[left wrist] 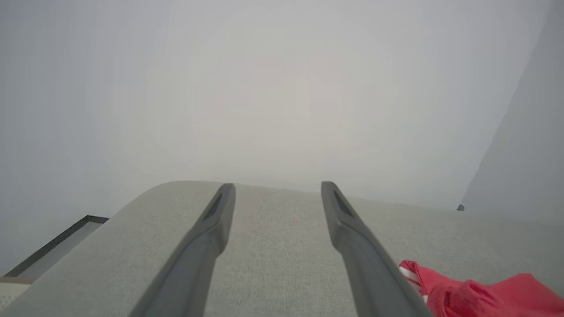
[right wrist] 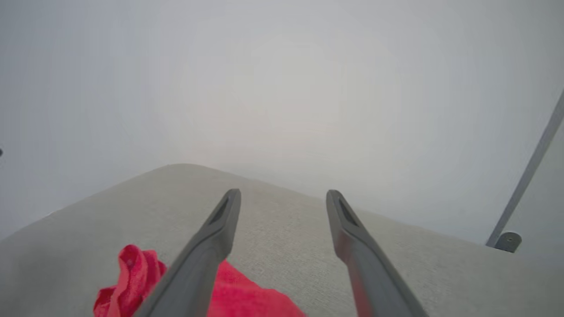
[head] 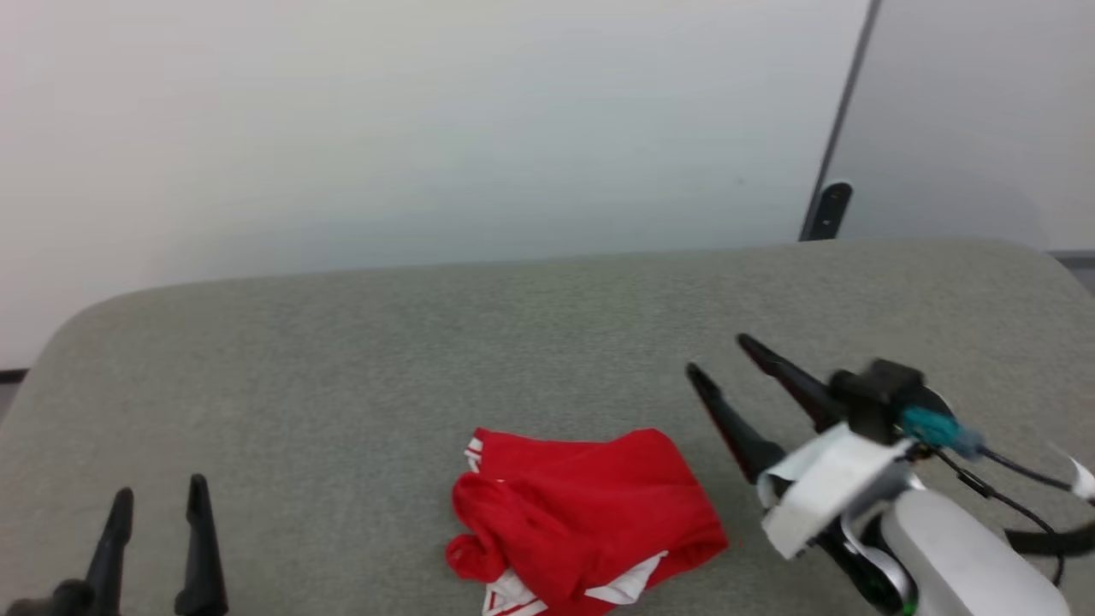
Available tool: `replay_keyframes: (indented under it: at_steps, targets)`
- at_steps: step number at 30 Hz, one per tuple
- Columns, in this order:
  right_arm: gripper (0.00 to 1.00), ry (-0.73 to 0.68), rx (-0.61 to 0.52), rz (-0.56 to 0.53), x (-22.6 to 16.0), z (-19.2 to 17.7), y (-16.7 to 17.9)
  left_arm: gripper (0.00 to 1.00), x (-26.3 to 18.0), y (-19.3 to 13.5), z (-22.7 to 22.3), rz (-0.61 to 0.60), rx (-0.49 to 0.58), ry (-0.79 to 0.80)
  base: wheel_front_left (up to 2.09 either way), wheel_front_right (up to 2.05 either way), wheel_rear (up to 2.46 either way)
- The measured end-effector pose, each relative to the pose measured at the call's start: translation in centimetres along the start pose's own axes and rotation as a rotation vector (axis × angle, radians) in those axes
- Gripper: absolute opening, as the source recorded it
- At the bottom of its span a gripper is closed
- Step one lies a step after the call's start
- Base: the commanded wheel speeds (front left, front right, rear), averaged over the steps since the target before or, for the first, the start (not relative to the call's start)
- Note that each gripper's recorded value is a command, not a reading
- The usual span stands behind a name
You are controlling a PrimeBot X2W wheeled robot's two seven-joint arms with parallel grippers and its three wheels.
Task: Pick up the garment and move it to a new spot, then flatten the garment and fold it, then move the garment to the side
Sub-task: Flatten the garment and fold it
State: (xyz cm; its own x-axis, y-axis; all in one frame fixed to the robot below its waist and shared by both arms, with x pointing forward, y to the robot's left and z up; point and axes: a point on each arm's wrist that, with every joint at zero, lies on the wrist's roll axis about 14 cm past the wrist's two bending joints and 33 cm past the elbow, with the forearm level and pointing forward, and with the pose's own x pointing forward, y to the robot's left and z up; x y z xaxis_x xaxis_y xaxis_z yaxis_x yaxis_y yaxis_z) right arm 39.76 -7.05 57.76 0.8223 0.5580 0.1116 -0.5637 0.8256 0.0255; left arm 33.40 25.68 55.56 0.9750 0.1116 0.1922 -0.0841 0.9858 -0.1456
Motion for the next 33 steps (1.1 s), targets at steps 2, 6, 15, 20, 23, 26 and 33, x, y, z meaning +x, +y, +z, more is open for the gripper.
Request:
replay_keyframes:
  at_steps: [2,6,15,20,23,26,33]
  targets:
    - [1.0,-0.038,0.001,-0.066,-1.4,-0.1,-1.7,1.0,0.1,-1.0,0.1,-0.026,0.033,-0.011,0.0,0.0,0.0]
    - [1.0,-0.024,-0.07,-0.177,-4.3,-1.2,-4.7,1.0,-0.2,-2.5,-1.2,-0.089,0.077,0.021,0.0,0.0,0.0]
    - [1.0,-0.049,-0.015,-0.371,-9.2,-2.7,-6.5,1.0,-1.0,-2.6,-1.4,-0.082,0.076,0.019,0.0,0.0,0.0]
    - [1.0,-0.057,-0.011,-0.437,-11.0,-2.9,-7.3,1.0,-2.0,-1.5,-1.8,-0.054,0.102,0.037,0.0,0.0,0.0]
    - [1.0,-0.054,-0.014,-0.456,-11.5,-3.1,-7.5,1.0,-2.2,-1.2,-1.9,-0.049,0.109,0.039,0.0,0.0,0.0]
    - [1.0,-0.052,-0.014,-0.457,-11.4,-3.2,-7.4,1.0,-2.3,-1.2,-2.2,-0.049,0.111,0.046,0.0,0.0,0.0]
    - [1.0,-0.047,-0.011,-0.461,-11.4,-3.5,-7.3,1.0,-2.5,-1.5,-2.3,-0.052,0.106,0.046,0.0,0.0,0.0]
